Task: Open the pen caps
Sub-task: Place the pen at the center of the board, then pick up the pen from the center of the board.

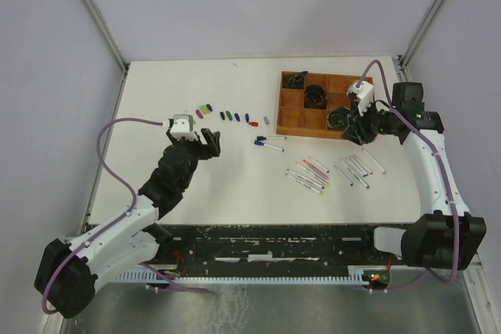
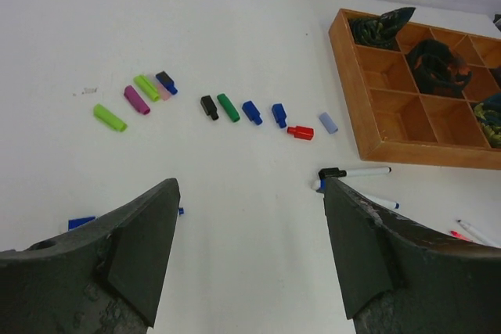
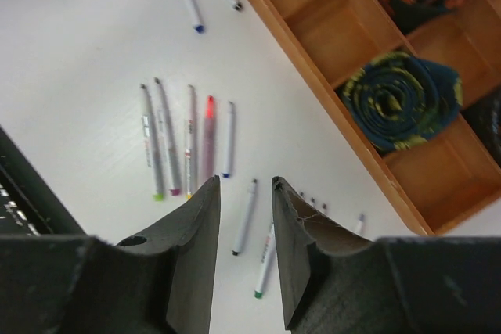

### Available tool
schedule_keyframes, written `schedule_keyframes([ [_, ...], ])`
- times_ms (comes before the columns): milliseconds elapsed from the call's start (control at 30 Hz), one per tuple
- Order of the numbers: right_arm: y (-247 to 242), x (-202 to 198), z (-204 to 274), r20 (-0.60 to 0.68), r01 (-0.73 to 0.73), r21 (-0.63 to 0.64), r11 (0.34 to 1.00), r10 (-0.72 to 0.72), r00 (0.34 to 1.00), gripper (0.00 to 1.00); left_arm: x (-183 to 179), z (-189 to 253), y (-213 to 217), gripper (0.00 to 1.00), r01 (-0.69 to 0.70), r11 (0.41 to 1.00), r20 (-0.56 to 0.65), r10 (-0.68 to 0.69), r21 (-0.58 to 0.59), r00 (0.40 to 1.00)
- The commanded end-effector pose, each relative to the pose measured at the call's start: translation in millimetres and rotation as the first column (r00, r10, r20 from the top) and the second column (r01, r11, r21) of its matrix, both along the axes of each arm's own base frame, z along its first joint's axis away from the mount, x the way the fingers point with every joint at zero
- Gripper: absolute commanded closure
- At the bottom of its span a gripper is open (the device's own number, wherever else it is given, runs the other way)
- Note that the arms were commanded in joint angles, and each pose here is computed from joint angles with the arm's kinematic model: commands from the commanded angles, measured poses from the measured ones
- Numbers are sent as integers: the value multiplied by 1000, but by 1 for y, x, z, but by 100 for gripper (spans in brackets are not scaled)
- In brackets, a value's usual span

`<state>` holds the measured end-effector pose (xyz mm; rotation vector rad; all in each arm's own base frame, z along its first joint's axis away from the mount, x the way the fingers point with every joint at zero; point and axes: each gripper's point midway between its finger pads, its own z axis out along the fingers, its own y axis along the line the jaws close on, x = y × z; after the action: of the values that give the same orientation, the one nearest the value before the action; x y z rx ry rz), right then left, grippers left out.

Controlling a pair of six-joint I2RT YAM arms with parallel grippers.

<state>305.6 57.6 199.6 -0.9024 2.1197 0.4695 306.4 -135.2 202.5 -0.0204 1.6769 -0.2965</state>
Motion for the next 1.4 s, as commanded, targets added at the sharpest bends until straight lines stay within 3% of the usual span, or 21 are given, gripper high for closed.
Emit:
schedule_keyframes([
  [0,38,-20,16,15,-103,161,982,102,995,60,-1,-9,-3,22,-76,984,-137,54,-162,989],
  [67,42,-26,14,15,-121,159,980,120,993,60,3,-25,1,28,-171,969,-247,125,-176,961],
  [133,46,-29,13,22,-140,146,979,139,990,60,8,-40,10,33,-342,914,-376,246,-216,894],
  [267,53,-32,9,26,-170,107,980,168,985,60,12,-77,10,33,-561,815,-624,363,-147,692],
  [367,54,-35,7,34,-182,80,980,180,983,59,18,-90,15,34,-690,716,-711,429,-109,557],
  [433,53,-37,8,47,-183,67,981,180,983,59,18,-103,24,40,-764,642,-764,458,-69,455],
  [533,52,-39,11,71,-186,58,981,181,981,59,21,-108,38,47,-840,542,-789,499,-39,358],
  [767,53,-42,12,94,-201,39,979,196,976,59,32,-121,69,48,-905,421,-794,567,52,219],
  [1033,54,-43,10,90,-210,37,977,206,974,59,51,-127,79,48,-898,419,-780,604,138,162],
  [1367,54,-44,7,81,-213,35,976,209,974,59,49,-159,77,47,-882,423,-803,589,209,92],
])
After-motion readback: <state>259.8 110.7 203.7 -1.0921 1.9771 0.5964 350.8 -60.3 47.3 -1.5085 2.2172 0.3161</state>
